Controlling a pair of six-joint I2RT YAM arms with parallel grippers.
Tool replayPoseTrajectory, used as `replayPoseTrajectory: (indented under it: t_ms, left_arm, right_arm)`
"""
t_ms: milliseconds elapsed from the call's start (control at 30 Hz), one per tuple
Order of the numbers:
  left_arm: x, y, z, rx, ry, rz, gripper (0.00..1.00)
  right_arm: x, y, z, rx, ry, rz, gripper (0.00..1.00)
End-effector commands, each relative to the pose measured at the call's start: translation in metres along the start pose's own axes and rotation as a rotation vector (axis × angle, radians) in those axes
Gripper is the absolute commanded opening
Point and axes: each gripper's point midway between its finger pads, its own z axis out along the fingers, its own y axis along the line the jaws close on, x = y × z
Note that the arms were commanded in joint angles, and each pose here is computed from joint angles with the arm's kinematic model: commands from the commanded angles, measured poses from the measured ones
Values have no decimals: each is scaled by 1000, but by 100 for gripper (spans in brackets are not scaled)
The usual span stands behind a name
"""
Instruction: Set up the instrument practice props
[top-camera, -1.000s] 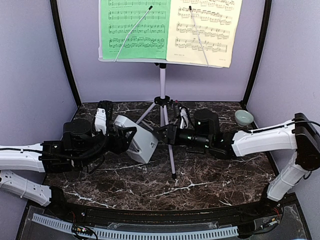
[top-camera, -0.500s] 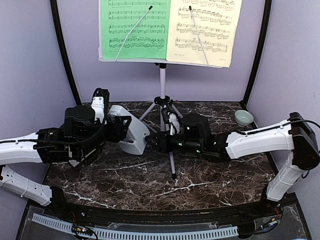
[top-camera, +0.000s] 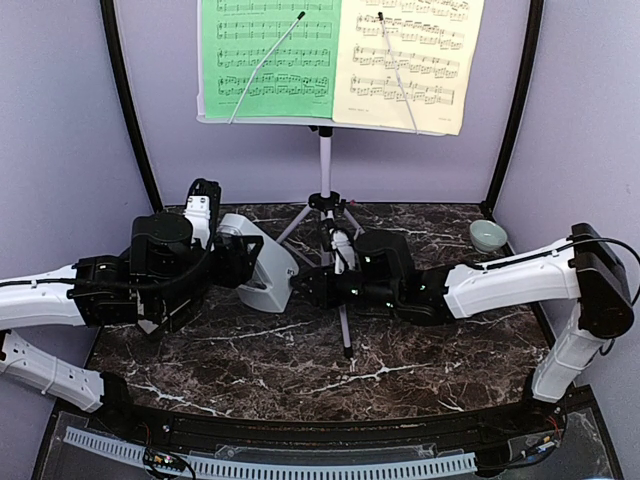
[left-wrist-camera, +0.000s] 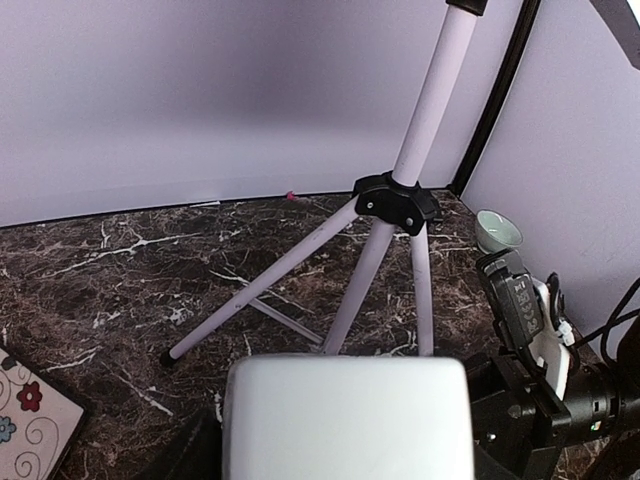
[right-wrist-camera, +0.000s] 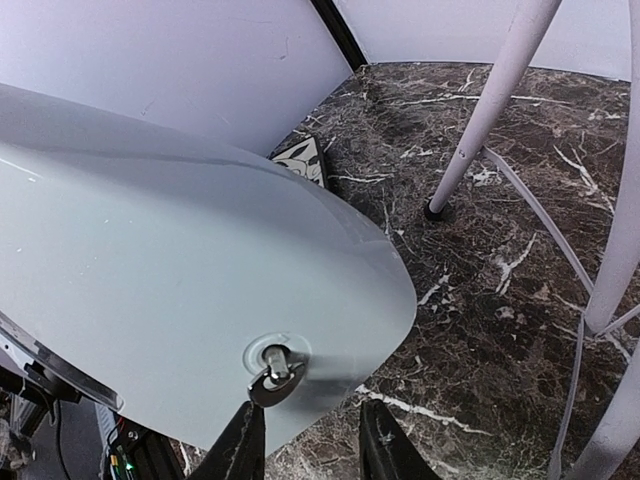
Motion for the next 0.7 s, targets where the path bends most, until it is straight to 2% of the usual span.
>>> replayPoseTrajectory:
  t_ms: [0,167,300,367,567,667]
  left_arm:
    - [-41,-12,-11,57,-110,-113,1]
    - [-40,-14,-9,61,-107,-109,1]
    - [-40,-16,-8,66,-106,-109,1]
    - [-41,-18,-7,73,-107,-103,1]
    - [-41,-24,-6,98,-106,-102,1]
    - [-41,-27,-6,113,-107,-102,1]
  right_arm:
    - [-17,7,-4,1,-49,-36,32]
    - [-17,13,-7,-9,-53,-82,27]
    - [-16,27,-9,-38,-52,-136,42]
    - [-16,28,-8,-36,-55,-135,44]
    - [-19,21,-8,10,-71,-129,37]
    - [-18,13,-9,50,-75,-130,29]
